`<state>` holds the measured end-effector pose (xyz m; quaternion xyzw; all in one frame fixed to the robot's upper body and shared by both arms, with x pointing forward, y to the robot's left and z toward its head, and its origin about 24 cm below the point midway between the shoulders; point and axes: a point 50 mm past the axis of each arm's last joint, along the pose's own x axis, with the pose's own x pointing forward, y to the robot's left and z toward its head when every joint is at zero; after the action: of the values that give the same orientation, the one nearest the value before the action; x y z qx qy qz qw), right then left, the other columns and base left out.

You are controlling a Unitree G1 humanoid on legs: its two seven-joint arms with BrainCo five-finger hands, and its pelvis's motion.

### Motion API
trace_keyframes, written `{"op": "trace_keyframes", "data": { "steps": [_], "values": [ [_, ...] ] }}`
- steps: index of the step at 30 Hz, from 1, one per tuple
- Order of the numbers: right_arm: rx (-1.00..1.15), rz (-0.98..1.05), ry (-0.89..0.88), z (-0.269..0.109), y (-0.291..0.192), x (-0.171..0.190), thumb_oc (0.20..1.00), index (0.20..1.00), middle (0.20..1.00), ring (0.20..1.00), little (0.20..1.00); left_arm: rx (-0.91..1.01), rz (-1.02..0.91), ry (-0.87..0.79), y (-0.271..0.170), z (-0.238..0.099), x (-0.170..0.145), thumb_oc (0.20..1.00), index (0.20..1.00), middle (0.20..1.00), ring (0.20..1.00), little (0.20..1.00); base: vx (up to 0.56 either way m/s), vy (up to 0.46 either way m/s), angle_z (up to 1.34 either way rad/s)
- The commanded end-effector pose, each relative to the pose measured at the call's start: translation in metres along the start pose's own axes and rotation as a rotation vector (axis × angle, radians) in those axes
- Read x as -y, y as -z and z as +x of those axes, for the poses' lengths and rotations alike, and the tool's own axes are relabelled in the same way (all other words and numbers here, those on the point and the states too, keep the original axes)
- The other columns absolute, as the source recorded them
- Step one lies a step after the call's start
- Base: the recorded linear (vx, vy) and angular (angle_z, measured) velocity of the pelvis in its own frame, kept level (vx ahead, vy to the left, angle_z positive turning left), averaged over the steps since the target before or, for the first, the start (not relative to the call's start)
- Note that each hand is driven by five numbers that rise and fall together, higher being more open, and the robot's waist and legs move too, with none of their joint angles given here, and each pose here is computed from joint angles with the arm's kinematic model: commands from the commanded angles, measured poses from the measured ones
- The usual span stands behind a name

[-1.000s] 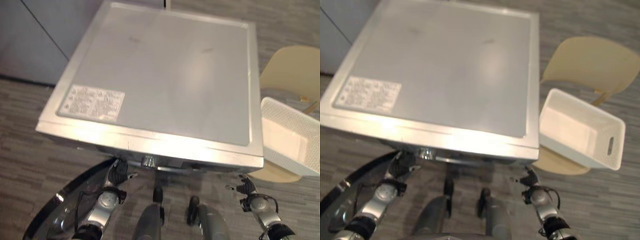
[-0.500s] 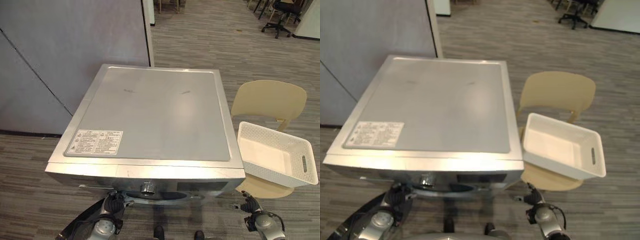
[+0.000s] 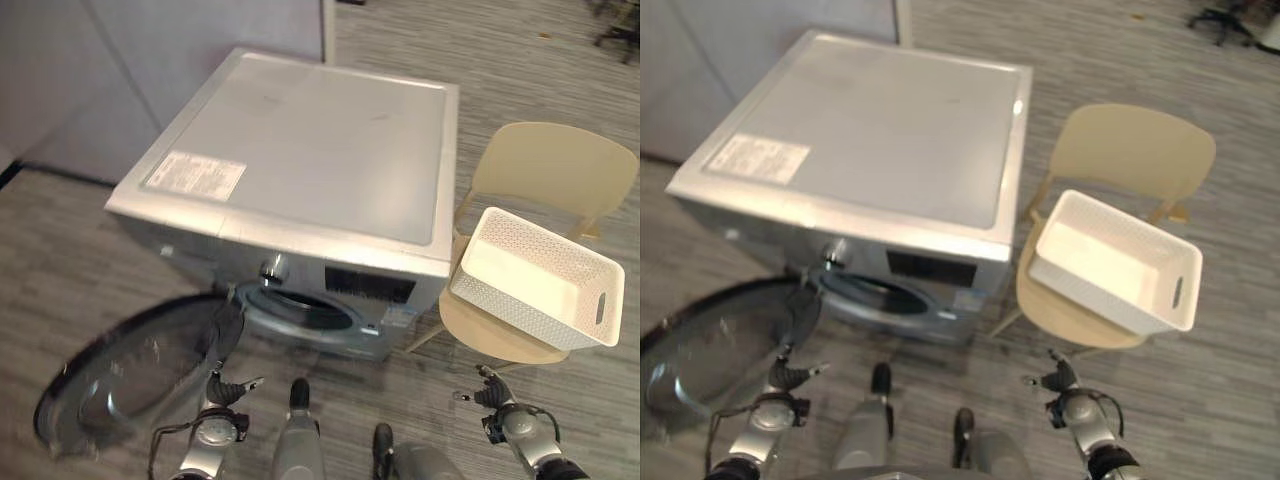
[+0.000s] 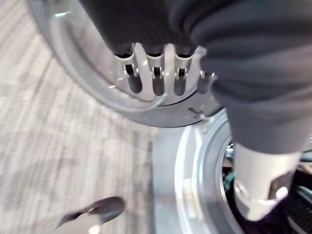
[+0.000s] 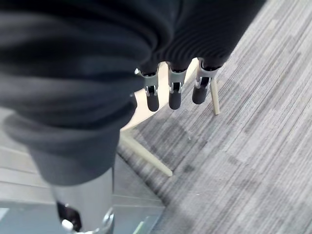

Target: Grab the laundry basket,head to the washer,open it,put in the laundry and shut it.

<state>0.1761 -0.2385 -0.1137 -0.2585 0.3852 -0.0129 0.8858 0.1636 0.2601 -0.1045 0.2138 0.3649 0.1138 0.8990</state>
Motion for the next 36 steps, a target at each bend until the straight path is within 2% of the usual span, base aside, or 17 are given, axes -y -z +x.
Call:
{"op": "trace_keyframes", "data": {
  "steps": [1,8,16,20,28,36],
  "values": [
    [0.026,-0.042,0.061,0.001,-0.002,0.021,1.000,1.000,1.000,1.000,1.000,0.101,-0.027,-0.057,-0.018,0.001,-0.020,1.000,1.000,1.000,1.000,1.000,-0.14,-0.126,0.54],
    [0.003,-0.052,0.054,0.001,0.004,0.023,1.000,1.000,1.000,1.000,1.000,0.079,-0.013,-0.067,-0.005,-0.005,-0.027,1.000,1.000,1.000,1.000,1.000,-0.03,-0.028,-0.01],
    [-0.025,-0.019,0.070,-0.001,0.013,0.028,1.000,1.000,1.000,1.000,1.000,0.191,0.023,-0.146,-0.033,-0.001,-0.050,1.000,1.000,1.000,1.000,1.000,0.03,0.030,-0.04],
    [-0.037,0.000,0.084,-0.004,0.020,0.035,1.000,1.000,1.000,1.000,1.000,0.249,0.095,-0.205,-0.044,-0.004,-0.072,1.000,1.000,1.000,1.000,1.000,0.14,0.112,-0.01],
    [-0.016,-0.040,0.068,-0.003,0.015,0.040,1.000,1.000,1.000,1.000,1.000,0.285,0.110,-0.451,-0.053,-0.017,-0.142,1.000,1.000,1.000,1.000,1.000,0.10,0.068,-0.06],
    [0.001,-0.154,0.015,0.000,0.008,0.044,1.000,1.000,1.000,1.000,1.000,0.069,0.218,-0.445,-0.032,-0.001,-0.179,1.000,1.000,1.000,1.000,1.000,0.01,0.026,-0.13]
  ]
}}
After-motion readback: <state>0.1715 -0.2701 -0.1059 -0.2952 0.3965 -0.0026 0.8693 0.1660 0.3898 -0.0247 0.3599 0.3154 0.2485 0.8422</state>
